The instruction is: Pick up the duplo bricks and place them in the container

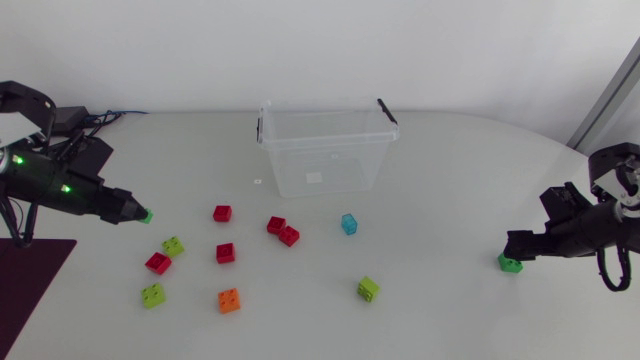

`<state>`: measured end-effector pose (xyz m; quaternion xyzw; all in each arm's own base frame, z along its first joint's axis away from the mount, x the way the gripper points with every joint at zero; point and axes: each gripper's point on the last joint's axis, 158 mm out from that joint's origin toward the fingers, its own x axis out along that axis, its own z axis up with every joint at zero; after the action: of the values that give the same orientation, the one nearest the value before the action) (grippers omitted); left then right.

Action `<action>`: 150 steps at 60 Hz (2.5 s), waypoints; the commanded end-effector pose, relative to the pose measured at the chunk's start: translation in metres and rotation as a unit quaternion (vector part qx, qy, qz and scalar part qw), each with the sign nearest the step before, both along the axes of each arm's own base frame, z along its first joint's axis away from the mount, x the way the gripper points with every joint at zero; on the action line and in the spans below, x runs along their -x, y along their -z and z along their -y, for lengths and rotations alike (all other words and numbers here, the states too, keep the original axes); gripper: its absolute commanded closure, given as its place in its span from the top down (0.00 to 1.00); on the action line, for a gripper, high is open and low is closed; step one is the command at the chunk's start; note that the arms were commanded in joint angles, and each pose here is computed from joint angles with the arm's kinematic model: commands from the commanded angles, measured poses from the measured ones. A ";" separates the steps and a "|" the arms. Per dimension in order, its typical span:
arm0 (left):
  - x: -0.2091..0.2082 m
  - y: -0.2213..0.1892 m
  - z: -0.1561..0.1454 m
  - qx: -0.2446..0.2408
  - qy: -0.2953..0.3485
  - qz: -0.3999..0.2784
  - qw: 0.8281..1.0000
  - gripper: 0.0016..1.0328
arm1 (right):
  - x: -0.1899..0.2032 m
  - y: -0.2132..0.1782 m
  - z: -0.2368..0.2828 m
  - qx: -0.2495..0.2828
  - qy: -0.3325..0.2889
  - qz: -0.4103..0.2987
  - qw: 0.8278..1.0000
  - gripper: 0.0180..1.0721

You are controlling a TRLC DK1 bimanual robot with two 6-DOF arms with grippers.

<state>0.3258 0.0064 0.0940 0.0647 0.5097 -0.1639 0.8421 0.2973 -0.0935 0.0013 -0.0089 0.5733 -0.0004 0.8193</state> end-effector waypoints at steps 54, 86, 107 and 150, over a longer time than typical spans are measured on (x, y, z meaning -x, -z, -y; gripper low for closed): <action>-0.145 -0.103 0.191 0.155 0.100 0.177 0.967 0.33 | -0.010 -0.001 -0.034 0.050 -0.061 -0.009 0.997 0.37; -0.207 -0.089 0.216 0.129 0.097 0.213 0.964 0.87 | -0.074 -0.124 -0.127 0.015 -0.149 0.151 0.977 0.37; -0.164 -0.117 0.114 0.065 0.052 0.182 0.980 0.94 | -0.140 -0.198 -0.211 -0.020 -0.196 0.255 0.947 0.37; 0.033 0.040 0.004 -0.067 0.114 -0.068 0.989 0.94 | -0.285 -0.170 -0.302 0.006 -0.221 0.298 0.929 0.79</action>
<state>0.3074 -0.0007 0.0667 0.1543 0.5524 -0.2209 0.7888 0.5707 0.2045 0.1769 -0.1345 0.2889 0.1793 0.9308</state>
